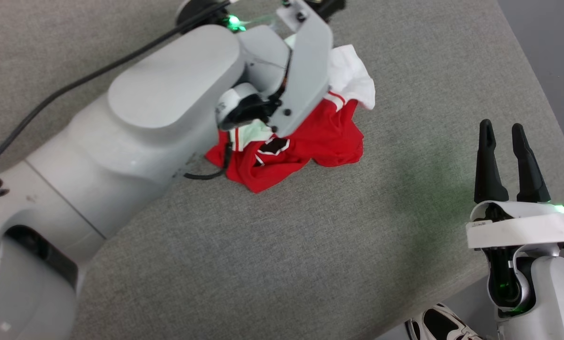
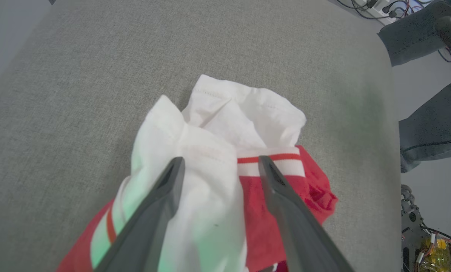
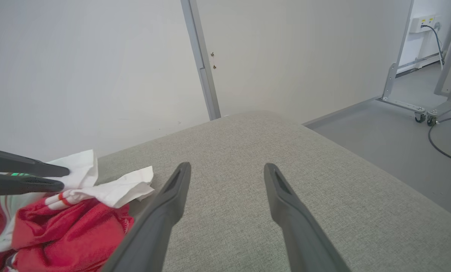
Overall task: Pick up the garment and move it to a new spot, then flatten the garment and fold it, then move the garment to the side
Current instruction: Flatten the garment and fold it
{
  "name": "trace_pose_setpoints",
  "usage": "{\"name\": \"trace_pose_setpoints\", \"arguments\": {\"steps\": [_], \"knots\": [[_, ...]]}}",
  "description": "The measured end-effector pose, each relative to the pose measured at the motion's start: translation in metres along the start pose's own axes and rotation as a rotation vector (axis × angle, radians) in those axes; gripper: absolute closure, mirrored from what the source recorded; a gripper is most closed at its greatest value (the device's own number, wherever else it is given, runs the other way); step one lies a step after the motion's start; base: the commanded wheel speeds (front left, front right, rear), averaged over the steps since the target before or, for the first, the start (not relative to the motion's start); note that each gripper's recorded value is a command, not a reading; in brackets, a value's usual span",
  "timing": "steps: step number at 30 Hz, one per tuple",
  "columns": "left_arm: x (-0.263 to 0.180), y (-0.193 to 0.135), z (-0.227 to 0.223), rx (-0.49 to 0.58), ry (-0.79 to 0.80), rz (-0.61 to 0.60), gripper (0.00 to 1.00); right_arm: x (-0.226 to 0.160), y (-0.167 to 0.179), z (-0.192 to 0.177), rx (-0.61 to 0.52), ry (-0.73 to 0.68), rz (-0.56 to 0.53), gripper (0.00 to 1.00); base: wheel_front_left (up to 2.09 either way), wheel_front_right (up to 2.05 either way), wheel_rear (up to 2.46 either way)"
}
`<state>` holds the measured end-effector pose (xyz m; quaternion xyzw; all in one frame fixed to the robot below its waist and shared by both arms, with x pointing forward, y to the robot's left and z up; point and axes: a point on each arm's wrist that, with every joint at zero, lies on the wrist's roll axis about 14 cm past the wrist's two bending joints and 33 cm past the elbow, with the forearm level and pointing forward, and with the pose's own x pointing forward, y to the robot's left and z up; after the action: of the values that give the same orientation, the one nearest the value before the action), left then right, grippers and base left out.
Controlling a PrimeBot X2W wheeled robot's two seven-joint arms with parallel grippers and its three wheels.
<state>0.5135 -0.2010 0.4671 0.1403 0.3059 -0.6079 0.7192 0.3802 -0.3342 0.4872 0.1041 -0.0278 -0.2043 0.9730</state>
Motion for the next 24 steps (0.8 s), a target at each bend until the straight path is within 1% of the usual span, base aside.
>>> {"name": "trace_pose_setpoints", "arguments": {"steps": [3, 7, 8, 9, 10, 11, 12, 17, 19, 24], "knots": [[0.002, 0.01, -0.01, 0.008, 0.024, 0.03, 0.0, 0.0, 0.001, -0.002, -0.002, 0.006, 0.003, 0.0, 0.0, 0.0, 0.0], [0.003, 0.014, -0.016, 0.008, 0.033, 0.041, 0.0, 0.003, 0.003, -0.002, -0.004, 0.004, 0.01, 0.0, 0.0, 0.0, 0.0], [0.003, 0.016, -0.017, 0.019, 0.034, 0.049, 0.19, 0.004, 0.004, -0.002, -0.004, 0.003, 0.011, 0.0, 0.0, 0.0, 0.0], [0.003, 0.017, -0.018, 0.013, 0.031, 0.05, 0.47, 0.004, 0.005, -0.002, -0.004, 0.003, 0.013, 0.0, 0.0, 0.0, 0.0], [0.002, 0.018, -0.018, 0.009, 0.028, 0.052, 0.64, 0.006, 0.006, -0.002, -0.006, 0.001, 0.017, 0.0, 0.0, 0.0, 0.0], [0.002, 0.019, -0.019, 0.012, 0.028, 0.056, 0.79, 0.007, 0.007, -0.001, -0.009, -0.002, 0.021, 0.0, 0.0, 0.0, 0.0], [0.001, 0.019, -0.018, 0.01, 0.021, 0.059, 0.99, 0.008, 0.008, -0.001, -0.009, -0.004, 0.024, 0.0, 0.0, 0.0, 0.0], [-0.004, 0.022, -0.015, -0.003, -0.009, 0.07, 1.0, 0.01, 0.011, 0.0, -0.015, -0.01, 0.032, 0.0, 0.0, 0.0, 0.0], [-0.007, 0.021, -0.008, -0.013, -0.048, 0.07, 1.0, 0.011, 0.012, 0.0, -0.028, -0.013, 0.036, 0.0, 0.0, 0.0, 0.0], [-0.028, 0.025, 0.014, -0.113, -0.194, 0.071, 1.0, 0.013, 0.018, -0.002, -0.038, -0.015, 0.054, 0.0, 0.0, 0.0, 0.0]]}}
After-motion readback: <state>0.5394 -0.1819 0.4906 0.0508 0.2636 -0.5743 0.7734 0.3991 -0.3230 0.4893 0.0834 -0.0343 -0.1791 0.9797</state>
